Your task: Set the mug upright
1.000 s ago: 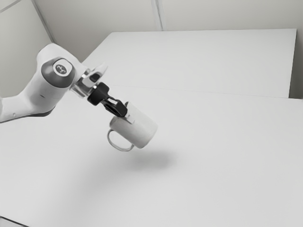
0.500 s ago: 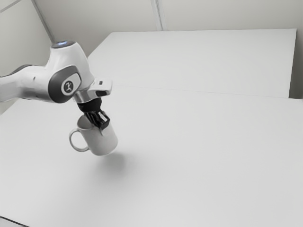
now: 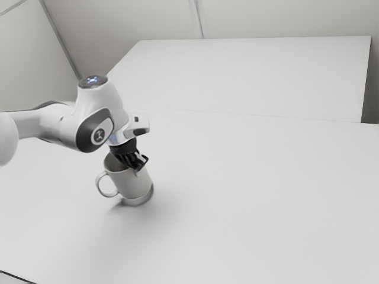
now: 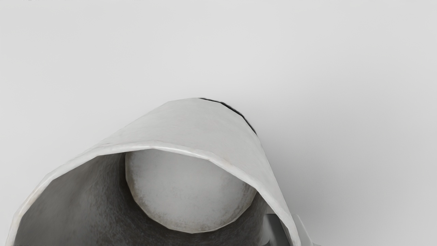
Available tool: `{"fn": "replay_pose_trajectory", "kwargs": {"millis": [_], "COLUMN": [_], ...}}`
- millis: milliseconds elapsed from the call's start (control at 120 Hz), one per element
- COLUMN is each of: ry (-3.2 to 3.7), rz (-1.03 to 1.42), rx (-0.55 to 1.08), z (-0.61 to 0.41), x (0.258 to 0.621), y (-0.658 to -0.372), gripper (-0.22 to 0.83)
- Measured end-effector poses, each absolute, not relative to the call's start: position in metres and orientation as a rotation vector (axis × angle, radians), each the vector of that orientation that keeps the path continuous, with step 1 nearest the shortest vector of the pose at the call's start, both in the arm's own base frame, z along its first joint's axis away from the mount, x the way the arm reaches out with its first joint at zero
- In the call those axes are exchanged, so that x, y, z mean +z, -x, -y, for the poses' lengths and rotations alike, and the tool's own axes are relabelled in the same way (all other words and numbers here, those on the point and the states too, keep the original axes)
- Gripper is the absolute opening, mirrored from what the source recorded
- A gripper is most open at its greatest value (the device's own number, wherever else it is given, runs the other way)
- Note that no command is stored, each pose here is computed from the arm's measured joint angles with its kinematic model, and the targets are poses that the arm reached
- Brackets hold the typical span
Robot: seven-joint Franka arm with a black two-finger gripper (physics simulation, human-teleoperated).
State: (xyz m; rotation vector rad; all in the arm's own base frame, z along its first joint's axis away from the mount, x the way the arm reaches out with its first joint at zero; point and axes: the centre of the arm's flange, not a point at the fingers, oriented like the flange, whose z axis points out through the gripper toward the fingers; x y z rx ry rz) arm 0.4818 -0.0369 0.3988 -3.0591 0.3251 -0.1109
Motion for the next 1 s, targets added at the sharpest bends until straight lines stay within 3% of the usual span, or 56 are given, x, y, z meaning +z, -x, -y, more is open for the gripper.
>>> {"fn": "replay_pose_trajectory", "kwargs": {"millis": [375,492,708,1000], "ry": [3.082,3.087,3.091,3.128], "rz": [-0.205,-0.193,-0.172,-0.085], "rx": [-0.104,-0.123,-0.202,-0.224], "z": [0.037,0.042,0.049,0.049], "x": [0.374,0.377,0.402,0.487], "y": [-0.490,-0.490,-0.491,-0.514], "gripper": [-0.16,-0.01,0.37,0.55]}}
